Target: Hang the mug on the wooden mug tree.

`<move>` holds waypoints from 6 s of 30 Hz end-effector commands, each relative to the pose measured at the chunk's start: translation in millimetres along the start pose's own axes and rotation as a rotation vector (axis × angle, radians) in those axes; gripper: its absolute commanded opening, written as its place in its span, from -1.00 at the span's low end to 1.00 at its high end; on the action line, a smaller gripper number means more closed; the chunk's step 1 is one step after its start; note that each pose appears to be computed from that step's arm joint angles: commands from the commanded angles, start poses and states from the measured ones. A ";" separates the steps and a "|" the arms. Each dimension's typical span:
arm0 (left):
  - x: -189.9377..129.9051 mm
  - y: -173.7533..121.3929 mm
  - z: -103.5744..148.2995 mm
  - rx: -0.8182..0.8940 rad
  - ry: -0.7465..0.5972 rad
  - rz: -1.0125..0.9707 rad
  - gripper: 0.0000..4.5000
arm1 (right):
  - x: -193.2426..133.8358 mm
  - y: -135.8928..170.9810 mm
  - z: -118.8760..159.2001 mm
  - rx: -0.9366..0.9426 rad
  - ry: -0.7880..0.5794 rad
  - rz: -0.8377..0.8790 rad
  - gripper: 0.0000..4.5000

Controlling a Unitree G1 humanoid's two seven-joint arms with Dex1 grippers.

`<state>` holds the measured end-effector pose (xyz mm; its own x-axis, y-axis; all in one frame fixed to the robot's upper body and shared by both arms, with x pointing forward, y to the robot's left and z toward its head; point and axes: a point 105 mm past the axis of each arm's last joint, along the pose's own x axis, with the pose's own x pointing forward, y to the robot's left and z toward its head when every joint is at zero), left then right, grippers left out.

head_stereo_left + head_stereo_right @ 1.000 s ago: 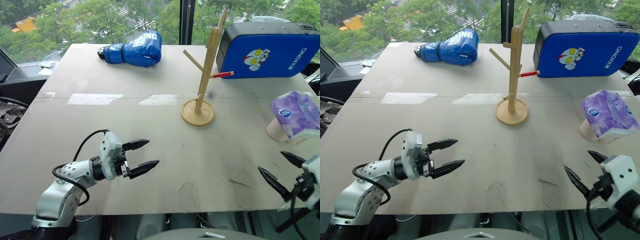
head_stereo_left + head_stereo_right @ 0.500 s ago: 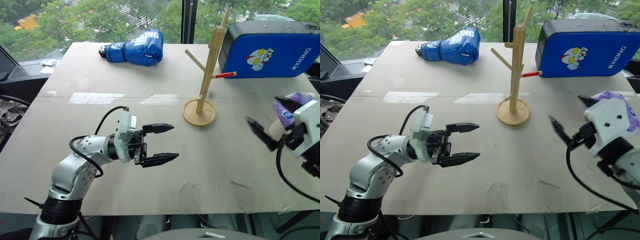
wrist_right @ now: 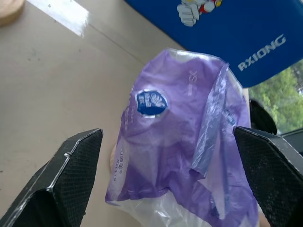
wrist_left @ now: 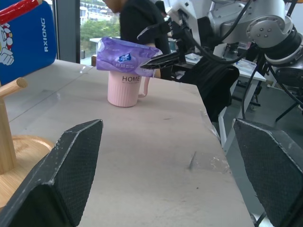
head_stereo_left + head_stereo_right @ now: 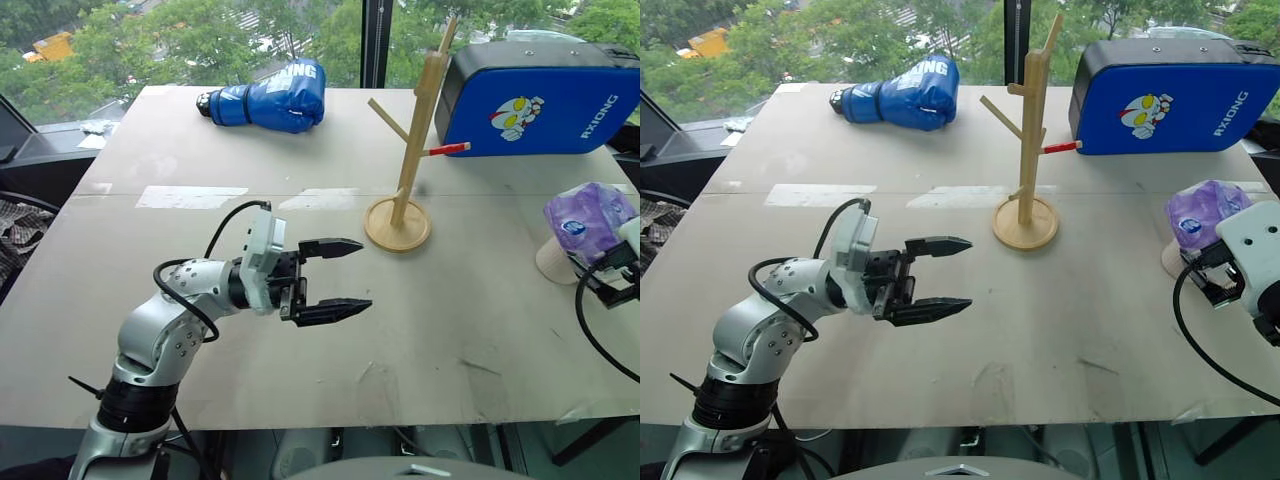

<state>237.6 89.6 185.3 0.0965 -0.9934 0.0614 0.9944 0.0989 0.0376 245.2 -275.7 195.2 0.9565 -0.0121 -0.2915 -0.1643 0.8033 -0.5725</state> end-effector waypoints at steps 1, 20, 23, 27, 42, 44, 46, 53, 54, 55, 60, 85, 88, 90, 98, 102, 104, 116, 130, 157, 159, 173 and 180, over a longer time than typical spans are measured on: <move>3.0 -5.0 8.4 0.033 -0.017 -0.014 1.00 | 6.6 -3.1 -2.6 -0.008 0.009 -0.016 0.88; 2.8 -12.8 0.2 0.047 -0.024 0.010 1.00 | -7.9 26.6 76.7 -0.016 -0.372 0.177 -0.98; 1.0 -13.2 -1.2 0.048 -0.027 0.013 1.00 | 3.0 45.5 79.4 0.014 -0.360 0.210 -0.98; -4.3 -11.9 -3.3 0.052 -0.026 0.028 1.00 | 25.0 59.4 69.5 0.064 -0.304 0.180 -0.98; -12.9 -15.3 -8.2 0.063 -0.019 0.080 1.00 | 36.4 80.6 74.6 0.105 -0.384 0.245 -0.98; -12.1 -15.0 -8.1 0.063 -0.020 0.078 1.00 | 32.9 51.3 84.7 0.157 -0.436 0.153 -0.98; -12.0 -14.7 -8.6 0.062 -0.020 0.076 1.00 | 27.7 24.4 88.5 0.191 -0.459 0.080 -0.98; -11.1 -19.8 -5.1 0.048 -0.069 0.016 1.00 | 16.2 -80.3 21.0 0.144 -0.152 -0.207 -0.98; -11.4 -20.5 -3.3 0.050 -0.081 0.006 1.00 | 16.2 -88.0 9.3 0.155 -0.102 -0.225 -0.98; -11.8 -20.8 -1.3 0.051 -0.089 0.000 1.00 | 16.5 -95.9 -4.7 0.168 -0.042 -0.249 -0.98; -13.0 -22.2 5.4 0.061 -0.103 -0.010 1.00 | 16.5 -107.2 -52.4 0.230 0.132 -0.268 -0.98; 22.6 13.0 24.6 0.116 -0.165 0.062 1.00 | -26.1 -17.1 -67.7 0.442 0.100 -0.146 0.79; 24.2 11.4 27.7 0.121 -0.165 0.055 1.00 | -13.5 -4.5 -67.6 0.511 0.082 -0.236 0.79; 23.9 9.5 28.6 0.128 -0.158 0.046 1.00 | -7.5 -1.0 -71.4 0.501 0.097 -0.287 0.79; 20.0 6.6 29.4 0.134 -0.155 0.062 1.00 | 15.7 -9.5 -88.3 0.491 0.108 -0.427 0.79; 20.3 4.3 29.7 0.137 -0.149 0.070 1.00 | 30.3 -15.3 -95.0 0.503 0.095 -0.465 0.79; 20.6 2.3 29.4 0.135 -0.145 0.070 1.00 | 38.2 -15.9 -103.3 0.501 0.112 -0.479 0.44; 12.9 -2.8 21.7 0.101 -0.109 0.057 1.00 | 59.8 -17.1 -95.1 0.453 0.026 -0.415 -0.98; -29.5 -1.6 6.9 0.033 -0.161 0.197 1.00 | 47.5 21.3 72.4 0.194 -0.494 0.350 -0.98; -49.2 -15.4 11.3 0.091 -0.269 0.444 1.00 | 135.8 66.0 175.4 -0.257 -0.480 0.810 -0.57; -48.7 -15.2 11.4 0.089 -0.278 0.443 1.00 | 136.0 65.8 170.9 -0.256 -0.486 0.821 -0.11; -56.2 2.8 1.1 0.052 -0.213 0.429 1.00 | 67.4 -4.4 107.1 -0.039 -0.504 0.514 0.79; -66.0 18.6 -24.5 -0.011 -0.068 0.493 1.00 | 27.8 27.3 38.9 0.125 -0.419 0.453 0.79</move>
<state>250.0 151.2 159.0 0.5406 -0.8256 0.1614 0.8392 0.5427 -0.0348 285.2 -230.2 181.0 0.7849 0.5816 -0.2136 -0.6191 0.7227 -0.3072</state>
